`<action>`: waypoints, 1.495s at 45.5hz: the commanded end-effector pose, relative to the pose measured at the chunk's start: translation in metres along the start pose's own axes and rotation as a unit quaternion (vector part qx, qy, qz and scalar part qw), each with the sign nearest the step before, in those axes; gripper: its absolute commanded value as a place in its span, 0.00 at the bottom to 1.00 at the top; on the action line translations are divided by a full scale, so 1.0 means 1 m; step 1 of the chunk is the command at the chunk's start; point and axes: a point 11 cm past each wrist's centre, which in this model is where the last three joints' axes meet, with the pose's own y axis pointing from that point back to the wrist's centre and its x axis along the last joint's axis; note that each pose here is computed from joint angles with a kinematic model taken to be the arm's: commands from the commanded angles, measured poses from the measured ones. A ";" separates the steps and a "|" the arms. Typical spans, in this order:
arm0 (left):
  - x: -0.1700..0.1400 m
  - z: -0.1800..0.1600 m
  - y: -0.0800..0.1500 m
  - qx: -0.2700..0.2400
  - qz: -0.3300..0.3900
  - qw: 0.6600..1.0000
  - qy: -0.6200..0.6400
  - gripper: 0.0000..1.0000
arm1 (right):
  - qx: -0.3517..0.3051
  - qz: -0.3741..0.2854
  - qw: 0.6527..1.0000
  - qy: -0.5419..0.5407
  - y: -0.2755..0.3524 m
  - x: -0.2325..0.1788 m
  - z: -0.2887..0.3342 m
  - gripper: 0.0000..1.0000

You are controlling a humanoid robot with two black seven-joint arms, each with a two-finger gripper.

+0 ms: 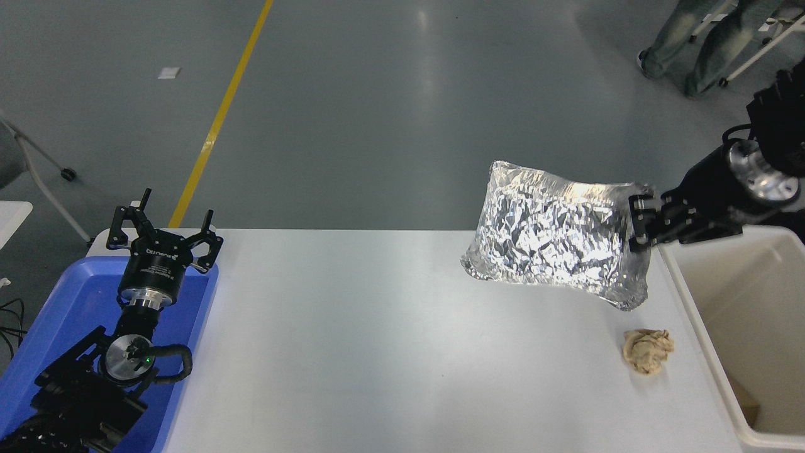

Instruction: Pick up foil plate and place in dustbin

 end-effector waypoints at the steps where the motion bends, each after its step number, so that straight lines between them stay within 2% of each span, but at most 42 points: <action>1: 0.000 0.000 0.000 0.000 0.000 1.000 0.000 1.00 | -0.011 0.032 0.999 0.020 0.037 0.004 -0.016 0.00; 9: 0.000 0.000 0.000 0.000 0.000 1.000 0.000 1.00 | -0.028 0.032 0.999 -0.013 0.037 0.004 0.012 0.00; 16: 0.000 0.000 0.000 -0.001 0.001 1.000 0.000 1.00 | -0.055 0.039 0.996 -0.054 0.039 0.002 0.062 0.00; 26: 0.001 0.000 0.000 -0.001 0.001 1.000 0.000 1.00 | -0.129 0.054 0.988 -0.069 0.031 -0.011 0.167 0.00; 36: 0.001 0.000 0.000 -0.001 0.001 1.000 0.000 1.00 | -0.181 0.037 0.974 -0.129 -0.001 -0.051 0.268 0.00; 44: 0.001 0.000 0.001 -0.001 0.001 1.000 0.000 1.00 | -0.238 0.094 0.947 -0.192 -0.035 -0.072 0.340 0.00; 51: 0.001 0.000 0.000 -0.001 0.001 1.000 0.000 1.00 | -0.267 0.146 0.925 -0.227 -0.075 -0.083 0.376 0.00; 62: 0.001 0.000 0.000 -0.001 0.001 1.000 0.000 1.00 | -0.267 0.215 0.877 -0.336 -0.168 -0.106 0.399 0.00; 68: 0.001 0.000 0.000 -0.001 0.001 1.000 0.000 1.00 | -0.251 0.218 0.860 -0.388 -0.217 -0.130 0.388 0.00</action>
